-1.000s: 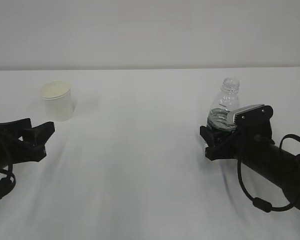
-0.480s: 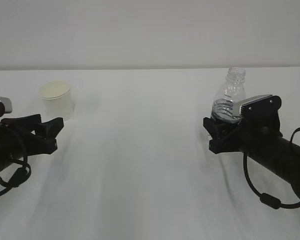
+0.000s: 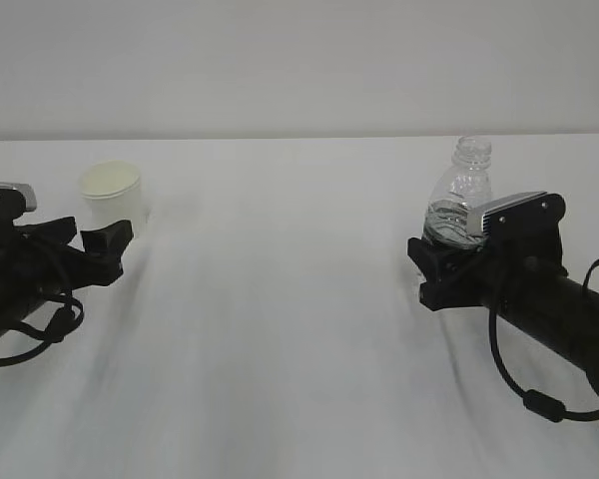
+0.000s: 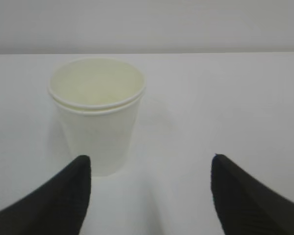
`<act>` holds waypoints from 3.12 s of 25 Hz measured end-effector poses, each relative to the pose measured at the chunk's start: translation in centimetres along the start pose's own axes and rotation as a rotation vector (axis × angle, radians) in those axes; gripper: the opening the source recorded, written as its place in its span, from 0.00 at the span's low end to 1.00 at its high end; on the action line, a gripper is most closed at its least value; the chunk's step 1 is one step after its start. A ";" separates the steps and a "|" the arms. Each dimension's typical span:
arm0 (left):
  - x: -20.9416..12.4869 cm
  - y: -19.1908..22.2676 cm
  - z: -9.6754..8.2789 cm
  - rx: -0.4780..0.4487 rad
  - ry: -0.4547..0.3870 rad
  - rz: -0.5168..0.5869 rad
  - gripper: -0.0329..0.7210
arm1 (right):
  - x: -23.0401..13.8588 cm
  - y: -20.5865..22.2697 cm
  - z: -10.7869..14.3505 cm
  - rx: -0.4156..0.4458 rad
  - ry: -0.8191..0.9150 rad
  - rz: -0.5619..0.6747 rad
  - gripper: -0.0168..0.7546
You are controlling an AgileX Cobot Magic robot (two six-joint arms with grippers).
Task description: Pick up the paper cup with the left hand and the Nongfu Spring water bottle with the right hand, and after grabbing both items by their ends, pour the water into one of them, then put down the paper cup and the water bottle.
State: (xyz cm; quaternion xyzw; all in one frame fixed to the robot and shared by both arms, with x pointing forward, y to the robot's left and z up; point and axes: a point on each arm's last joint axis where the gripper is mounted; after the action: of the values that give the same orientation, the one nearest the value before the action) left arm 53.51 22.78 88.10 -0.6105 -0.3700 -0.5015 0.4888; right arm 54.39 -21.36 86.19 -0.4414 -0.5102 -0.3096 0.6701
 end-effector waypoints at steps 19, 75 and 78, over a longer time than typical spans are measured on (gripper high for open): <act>-1.9 4.6 0.5 0.046 -0.021 -0.002 0.96 | 0.8 -0.2 0.1 0.002 -0.007 -0.023 0.58; -2.9 11.3 3.0 0.169 -0.049 -0.103 0.90 | 1.4 -1.4 1.0 0.070 -0.043 -0.023 0.58; -2.9 11.3 3.0 0.169 -0.049 -0.103 0.89 | 1.4 -1.4 1.0 0.070 -0.043 -0.023 0.58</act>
State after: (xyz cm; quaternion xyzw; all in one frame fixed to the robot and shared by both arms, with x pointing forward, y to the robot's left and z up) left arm 64.28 22.94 82.67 -0.5595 -0.4537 -0.4776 0.5029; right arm 53.15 -21.00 87.98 -0.4186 -0.5399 -0.2895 0.6704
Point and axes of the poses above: a point on each arm's last joint axis where the gripper is mounted, y pointing out along that axis toward the gripper, z along the wrist's bending axis when the last joint is at zero, x = y × z, and after that the axes turned 7 degrees about y, right-handed
